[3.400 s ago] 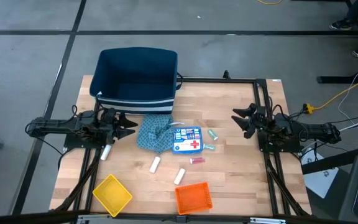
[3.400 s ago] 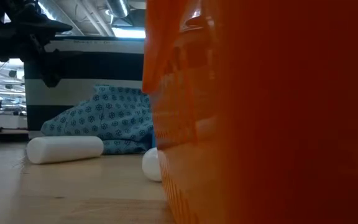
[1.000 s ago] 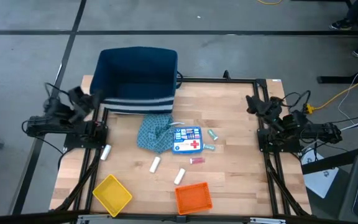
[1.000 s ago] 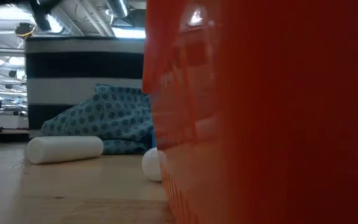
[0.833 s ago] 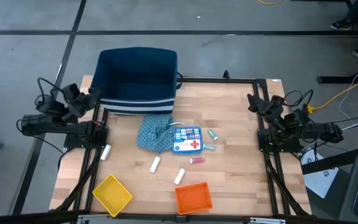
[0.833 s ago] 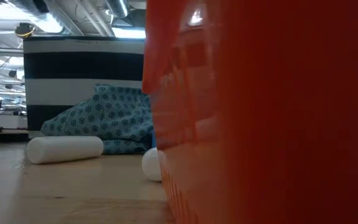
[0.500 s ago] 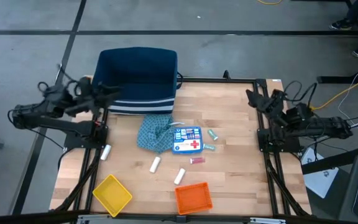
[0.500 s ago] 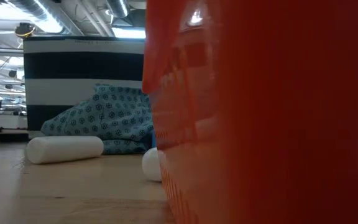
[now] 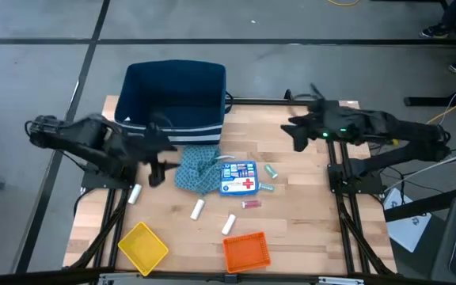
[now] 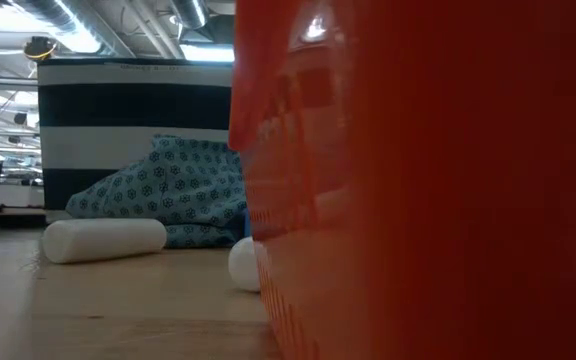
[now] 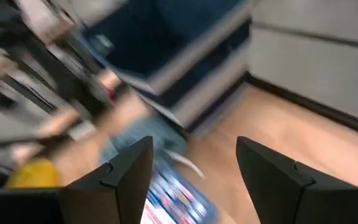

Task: Pick & Place Medicine items
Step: Put the top blue pill bottle into the orange bin

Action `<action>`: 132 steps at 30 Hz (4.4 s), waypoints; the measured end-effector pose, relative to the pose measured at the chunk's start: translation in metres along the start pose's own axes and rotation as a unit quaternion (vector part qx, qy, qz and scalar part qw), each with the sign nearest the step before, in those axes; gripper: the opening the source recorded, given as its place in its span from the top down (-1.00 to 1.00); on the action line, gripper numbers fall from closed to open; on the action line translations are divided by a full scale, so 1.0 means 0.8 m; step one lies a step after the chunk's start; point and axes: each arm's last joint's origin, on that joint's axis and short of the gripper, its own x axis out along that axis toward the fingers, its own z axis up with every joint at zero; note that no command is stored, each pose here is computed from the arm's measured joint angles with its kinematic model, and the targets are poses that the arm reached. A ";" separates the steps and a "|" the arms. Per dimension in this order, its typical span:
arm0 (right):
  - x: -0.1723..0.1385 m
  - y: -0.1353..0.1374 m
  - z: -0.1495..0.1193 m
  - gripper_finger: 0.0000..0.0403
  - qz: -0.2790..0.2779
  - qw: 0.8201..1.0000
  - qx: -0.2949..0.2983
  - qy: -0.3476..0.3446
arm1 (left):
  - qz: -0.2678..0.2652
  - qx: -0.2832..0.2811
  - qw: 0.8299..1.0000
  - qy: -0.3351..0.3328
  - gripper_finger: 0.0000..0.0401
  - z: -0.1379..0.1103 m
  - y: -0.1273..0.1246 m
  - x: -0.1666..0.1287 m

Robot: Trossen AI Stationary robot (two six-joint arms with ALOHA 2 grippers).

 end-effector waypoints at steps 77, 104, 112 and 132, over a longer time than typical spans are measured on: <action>0.245 -0.077 -0.223 0.41 -0.096 0.896 0.131 0.412 | 0.066 -0.179 0.979 0.068 -0.06 -0.154 -0.062 0.071; 0.170 0.118 -0.057 0.40 0.203 0.929 -0.009 0.310 | 0.054 -0.179 0.979 -0.087 -0.06 -0.135 -0.011 0.016; 0.138 0.167 -0.113 0.39 0.204 0.915 -0.016 0.349 | 0.041 -0.181 0.977 -0.107 -0.06 -0.134 0.005 0.001; 0.138 0.225 -0.220 0.39 0.252 0.873 -0.126 0.398 | 0.034 -0.222 0.968 -0.116 -0.06 -0.133 0.006 -0.001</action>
